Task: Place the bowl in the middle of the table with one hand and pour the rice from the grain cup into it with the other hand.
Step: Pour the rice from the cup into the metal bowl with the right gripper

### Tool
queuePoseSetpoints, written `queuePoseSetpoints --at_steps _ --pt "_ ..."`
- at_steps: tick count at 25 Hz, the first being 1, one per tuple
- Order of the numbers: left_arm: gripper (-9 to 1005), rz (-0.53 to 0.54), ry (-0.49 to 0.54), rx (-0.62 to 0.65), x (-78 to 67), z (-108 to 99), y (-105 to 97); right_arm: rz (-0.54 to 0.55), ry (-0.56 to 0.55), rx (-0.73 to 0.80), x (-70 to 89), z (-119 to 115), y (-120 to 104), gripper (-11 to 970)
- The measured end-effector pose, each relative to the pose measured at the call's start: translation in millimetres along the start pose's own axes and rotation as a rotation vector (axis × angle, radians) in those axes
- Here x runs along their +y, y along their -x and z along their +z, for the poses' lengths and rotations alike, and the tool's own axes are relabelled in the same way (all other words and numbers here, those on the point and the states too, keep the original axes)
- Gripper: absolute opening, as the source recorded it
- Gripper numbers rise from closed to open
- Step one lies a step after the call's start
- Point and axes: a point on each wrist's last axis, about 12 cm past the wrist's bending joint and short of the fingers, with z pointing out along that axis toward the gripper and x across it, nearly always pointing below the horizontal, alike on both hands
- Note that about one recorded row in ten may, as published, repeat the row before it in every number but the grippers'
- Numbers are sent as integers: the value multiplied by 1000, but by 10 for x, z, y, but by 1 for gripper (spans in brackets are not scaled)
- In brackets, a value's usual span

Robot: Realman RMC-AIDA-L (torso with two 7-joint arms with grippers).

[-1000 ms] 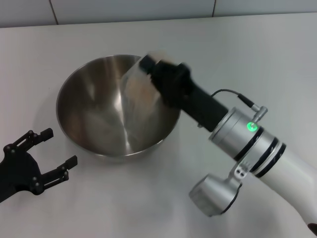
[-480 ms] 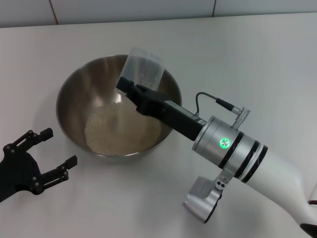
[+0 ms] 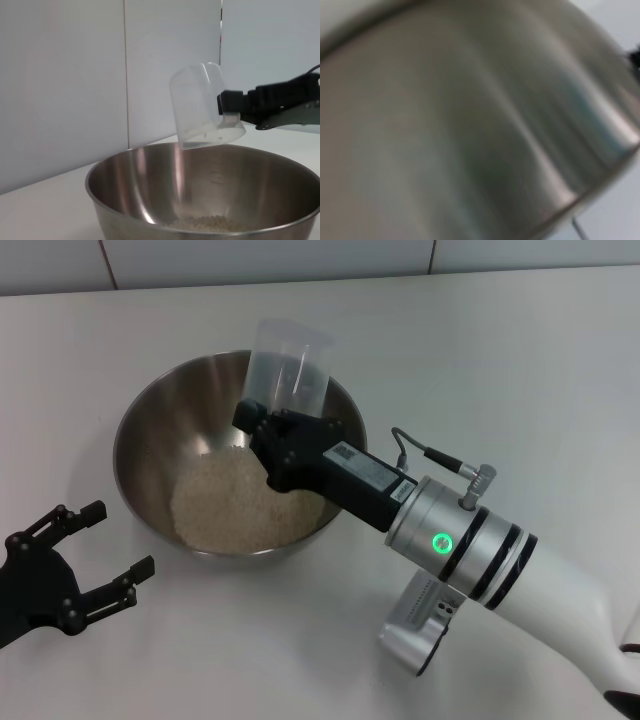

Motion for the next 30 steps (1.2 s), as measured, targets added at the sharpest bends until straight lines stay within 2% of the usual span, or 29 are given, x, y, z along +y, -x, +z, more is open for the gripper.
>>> queuePoseSetpoints --at_steps 1,2,3,4,6,7,8,10,13,14,15,17,18,21,22,23,24,26,27,29,30 --pt "868 -1 2 0 0 -5 -1 47 1 9 -17 5 -3 12" --pt "868 -1 7 0 -6 -15 -7 229 5 30 -69 -1 7 12" --pt "868 -1 7 0 -6 -15 -7 229 5 30 -69 -1 7 12" --pt "868 -1 7 0 -9 -15 -8 321 6 38 -91 -8 14 12" --pt "868 0 8 -1 -14 -14 -10 590 8 61 -119 -32 22 12" --pt "868 1 8 -1 -13 -14 -8 832 7 111 -138 -35 -6 12" --pt "868 1 8 -1 -13 -14 -8 832 7 111 -138 -35 -6 12" --pt "868 1 8 -1 -11 -14 -7 1044 20 193 -128 -23 -58 12" --pt "868 1 7 -2 -11 -12 -4 1285 44 323 -79 1 -135 11" --pt "868 2 6 -3 -10 -8 -2 1370 35 362 -63 7 -166 11" --pt "868 2 6 -3 -10 -8 -2 1544 -8 421 -34 11 -225 11" --pt "868 6 3 -6 -9 5 6 1704 -53 457 -12 5 -265 11" --pt "868 6 3 -6 -9 5 6 1704 -53 457 -12 5 -265 11" --pt "868 7 2 -6 -9 7 6 1908 -108 495 24 -17 -298 11" --pt "868 6 2 -6 -12 4 5 2028 -140 520 76 -44 -315 12" --pt "868 6 2 -6 -12 4 5 2028 -140 520 76 -44 -315 12" --pt "868 6 4 -7 -17 -6 1 2084 -155 529 107 -56 -323 13" --pt "868 5 3 -9 -19 -8 3 2188 -186 554 188 -90 -349 14" --pt "868 5 3 -9 -20 -8 3 2264 -219 590 288 -154 -375 16" --pt "868 6 3 -9 -20 -9 3 2290 -231 609 340 -194 -385 18" --pt "868 8 3 -10 -20 -9 4 2340 -249 648 462 -298 -396 20"
